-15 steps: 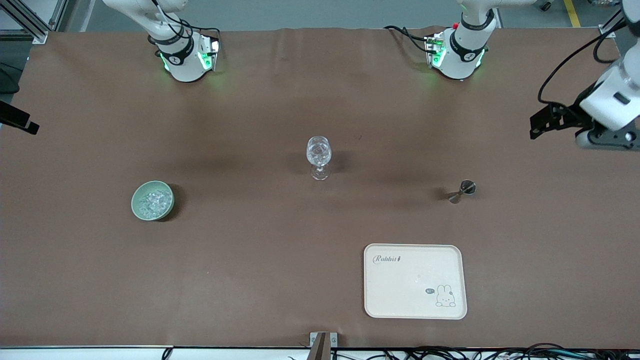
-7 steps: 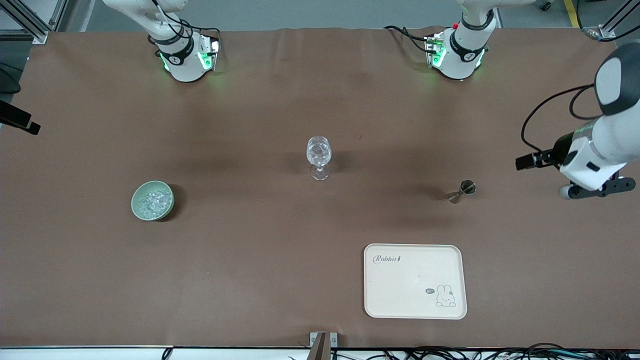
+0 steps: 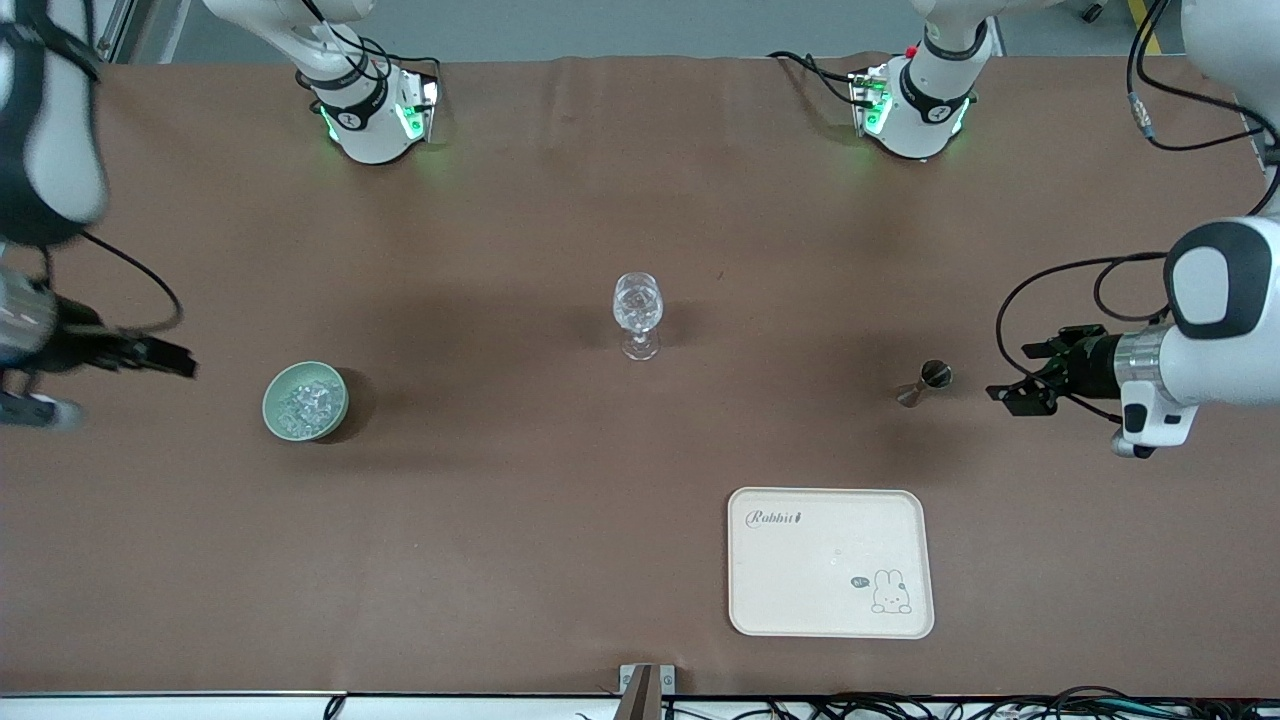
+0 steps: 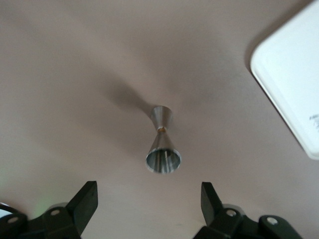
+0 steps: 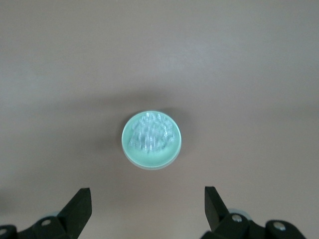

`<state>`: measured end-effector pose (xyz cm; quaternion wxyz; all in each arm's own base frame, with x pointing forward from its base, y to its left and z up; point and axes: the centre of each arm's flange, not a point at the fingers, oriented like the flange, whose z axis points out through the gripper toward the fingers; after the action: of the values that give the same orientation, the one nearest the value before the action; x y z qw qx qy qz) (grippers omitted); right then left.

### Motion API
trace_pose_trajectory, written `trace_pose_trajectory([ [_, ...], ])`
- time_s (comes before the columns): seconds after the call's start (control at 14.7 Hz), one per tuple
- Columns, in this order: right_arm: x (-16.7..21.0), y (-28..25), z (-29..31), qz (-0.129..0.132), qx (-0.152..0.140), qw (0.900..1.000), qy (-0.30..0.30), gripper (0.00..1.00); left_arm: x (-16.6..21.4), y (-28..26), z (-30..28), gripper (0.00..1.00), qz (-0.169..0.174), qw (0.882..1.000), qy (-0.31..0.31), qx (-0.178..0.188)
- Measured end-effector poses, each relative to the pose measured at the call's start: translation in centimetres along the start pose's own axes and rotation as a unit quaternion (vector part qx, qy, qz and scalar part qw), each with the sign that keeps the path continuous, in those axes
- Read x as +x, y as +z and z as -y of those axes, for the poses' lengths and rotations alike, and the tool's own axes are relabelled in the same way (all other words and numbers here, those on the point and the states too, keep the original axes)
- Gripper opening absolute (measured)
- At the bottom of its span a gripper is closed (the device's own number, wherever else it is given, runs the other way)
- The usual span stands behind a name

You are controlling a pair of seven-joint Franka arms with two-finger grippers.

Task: Pour wine and add ice with both arms
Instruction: 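Reach the left gripper to the jigger while the right gripper reaches the bowl, then grasp the metal jigger with the left gripper while the right gripper grasps ice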

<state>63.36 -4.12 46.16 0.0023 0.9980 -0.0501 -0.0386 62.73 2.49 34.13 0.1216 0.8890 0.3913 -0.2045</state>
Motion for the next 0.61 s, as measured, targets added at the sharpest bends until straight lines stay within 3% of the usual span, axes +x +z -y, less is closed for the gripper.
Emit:
trace_pose_trajectory([
  [0.27,0.0,11.2,0.3,-0.029,-0.003,1.0,-0.002,1.0,5.3,4.0,2.7,0.87,0.088,0.99,-0.078,-0.075],
  [0.61,-2.5,19.9,-0.1,-0.037,-0.006,0.999,0.0,0.96,8.7,9.5,4.3,0.86,0.151,0.976,-0.124,-0.099],
])
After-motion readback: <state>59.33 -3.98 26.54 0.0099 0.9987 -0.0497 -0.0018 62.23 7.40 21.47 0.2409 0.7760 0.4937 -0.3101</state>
